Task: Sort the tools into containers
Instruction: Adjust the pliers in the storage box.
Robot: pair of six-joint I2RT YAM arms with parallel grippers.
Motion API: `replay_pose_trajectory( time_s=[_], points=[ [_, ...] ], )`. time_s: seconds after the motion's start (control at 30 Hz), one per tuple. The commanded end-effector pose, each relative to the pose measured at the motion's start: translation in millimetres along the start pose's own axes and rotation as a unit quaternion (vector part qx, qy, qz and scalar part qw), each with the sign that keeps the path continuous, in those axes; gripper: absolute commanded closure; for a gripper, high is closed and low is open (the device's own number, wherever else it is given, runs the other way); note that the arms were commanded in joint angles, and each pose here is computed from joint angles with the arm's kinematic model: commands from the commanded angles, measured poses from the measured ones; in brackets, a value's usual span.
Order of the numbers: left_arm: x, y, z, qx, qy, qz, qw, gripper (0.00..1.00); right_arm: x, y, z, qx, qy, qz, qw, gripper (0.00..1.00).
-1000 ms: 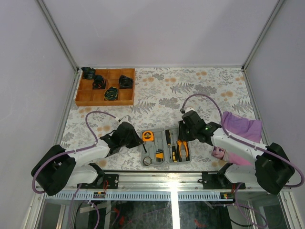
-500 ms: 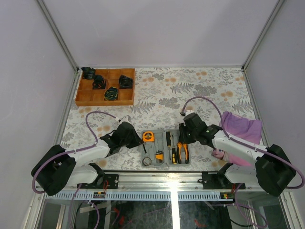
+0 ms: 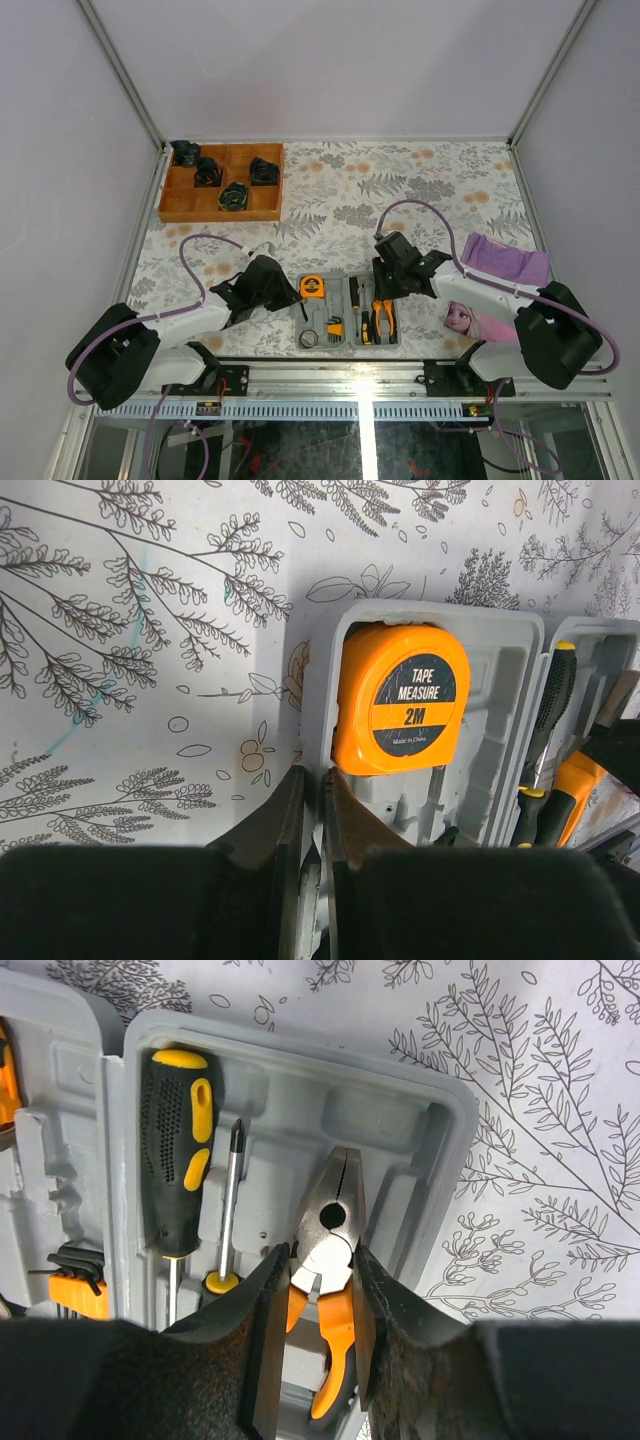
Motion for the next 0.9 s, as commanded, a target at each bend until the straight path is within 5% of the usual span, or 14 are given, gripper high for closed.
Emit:
replay_pose_trajectory(
  time_s=[0.0, 0.5, 0.67, 0.87],
  points=[
    [0, -2, 22, 0.011, 0.056, -0.01, 0.998, 1.0, 3, -12, -8, 0.0, -0.04, 0.059, 0.997, 0.96],
    [2, -2, 24, 0.026, 0.069, -0.014, 0.997, 1.0, -19, -45, -15, 0.005, -0.087, 0.148, 0.985, 1.0],
    [3, -2, 23, 0.028, 0.068, -0.017, 0.997, 1.0, -11, -31, -11, 0.006, -0.074, 0.117, 0.99, 0.74],
    [6, -1, 26, 0.027, 0.073, -0.022, 0.997, 1.0, 24, 7, -2, 0.002, -0.038, -0.005, 0.999, 0.46]
  ],
)
Point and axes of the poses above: each gripper's point midway between its finger pads, its own x axis back along the fingers, its own z axis along the line the jaws close on, y = z × x, the point moved 8 cm from there along x, back along the fingers, and after that the axes turned 14 degrees about x, right-handed, at the moved point
